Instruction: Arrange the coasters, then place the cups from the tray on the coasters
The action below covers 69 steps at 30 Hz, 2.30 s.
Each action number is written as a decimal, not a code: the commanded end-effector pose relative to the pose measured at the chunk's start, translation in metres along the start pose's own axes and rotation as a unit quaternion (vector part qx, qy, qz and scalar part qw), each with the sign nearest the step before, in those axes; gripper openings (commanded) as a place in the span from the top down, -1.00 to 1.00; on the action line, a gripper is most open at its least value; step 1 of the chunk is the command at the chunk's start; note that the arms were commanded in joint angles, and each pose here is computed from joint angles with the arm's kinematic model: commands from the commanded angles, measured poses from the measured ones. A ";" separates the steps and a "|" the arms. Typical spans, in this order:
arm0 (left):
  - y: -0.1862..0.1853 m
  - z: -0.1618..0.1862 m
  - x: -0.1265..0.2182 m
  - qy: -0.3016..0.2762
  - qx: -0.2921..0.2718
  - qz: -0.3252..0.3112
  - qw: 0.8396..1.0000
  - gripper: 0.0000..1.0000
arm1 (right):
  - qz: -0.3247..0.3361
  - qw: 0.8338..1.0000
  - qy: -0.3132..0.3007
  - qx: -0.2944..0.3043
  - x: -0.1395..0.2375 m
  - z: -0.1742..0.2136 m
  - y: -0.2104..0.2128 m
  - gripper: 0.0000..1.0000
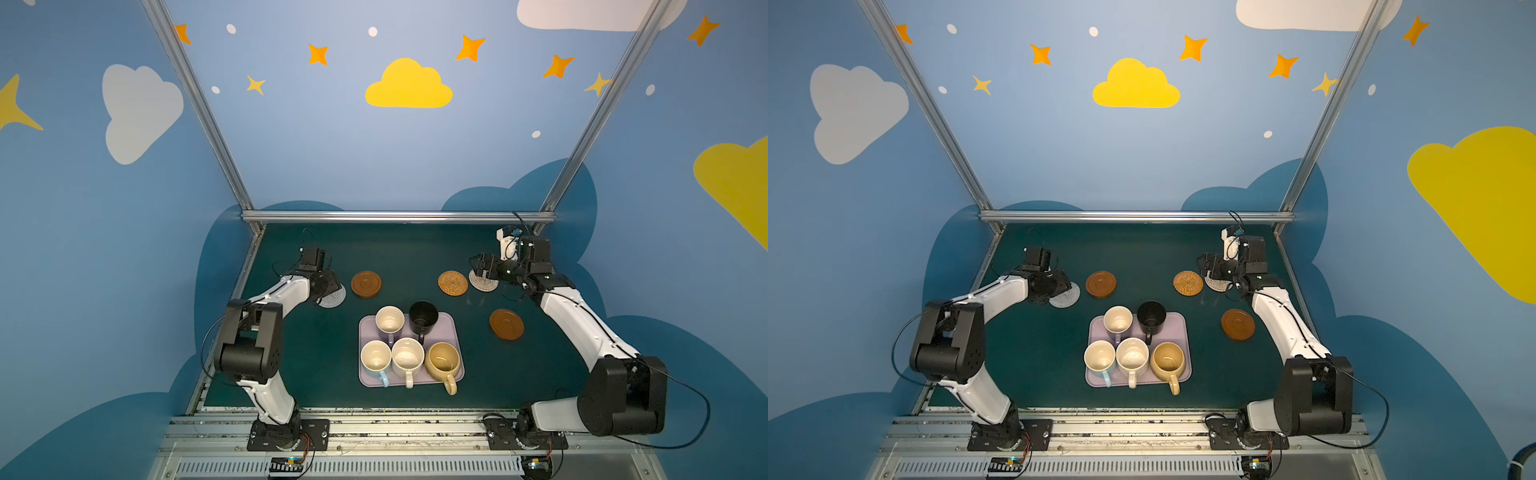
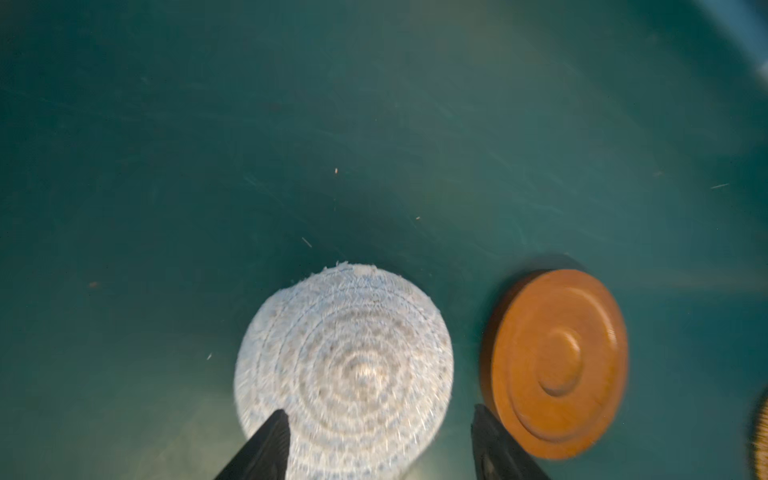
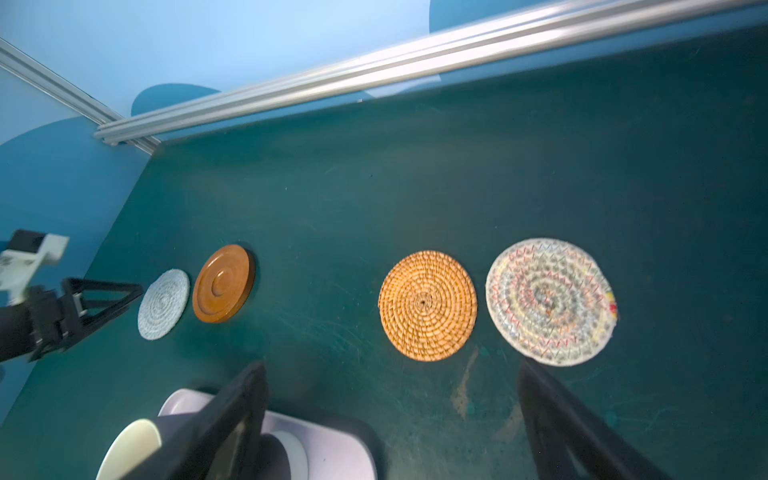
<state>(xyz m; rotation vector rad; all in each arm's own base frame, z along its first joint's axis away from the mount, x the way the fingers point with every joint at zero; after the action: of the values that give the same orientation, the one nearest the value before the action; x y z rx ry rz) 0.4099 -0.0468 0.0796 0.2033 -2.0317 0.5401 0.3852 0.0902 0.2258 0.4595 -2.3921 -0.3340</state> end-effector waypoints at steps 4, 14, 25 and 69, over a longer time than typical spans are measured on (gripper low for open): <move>0.000 0.020 -0.020 0.049 -0.012 -0.025 0.998 -0.25 | -0.025 0.999 0.031 -0.008 -0.001 0.001 0.010 -0.85; -0.012 0.026 -0.041 0.067 -0.005 -0.003 0.998 -0.19 | -0.076 0.996 0.055 -0.012 -0.011 0.003 0.036 -0.83; -0.030 0.017 -0.054 0.068 -0.006 0.015 0.998 -0.14 | -0.143 0.980 0.136 0.040 -0.049 0.026 0.107 -0.78; -0.074 -0.014 0.026 0.013 -0.039 0.097 0.994 -0.18 | -0.149 0.977 0.144 0.051 -0.068 0.011 0.153 -0.75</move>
<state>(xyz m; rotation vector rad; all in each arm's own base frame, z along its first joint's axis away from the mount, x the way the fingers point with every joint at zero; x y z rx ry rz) 0.4318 -0.0884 0.1094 0.0571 -2.0286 0.5681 0.3882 0.2493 0.2281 0.8634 -2.0671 -0.2539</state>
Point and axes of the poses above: each gripper's point midway between its finger pads, its own x axis back along the fingers, its own y axis along the line the jaws close on, z = x × y, the point moved 3 cm from there along x, back along the fingers
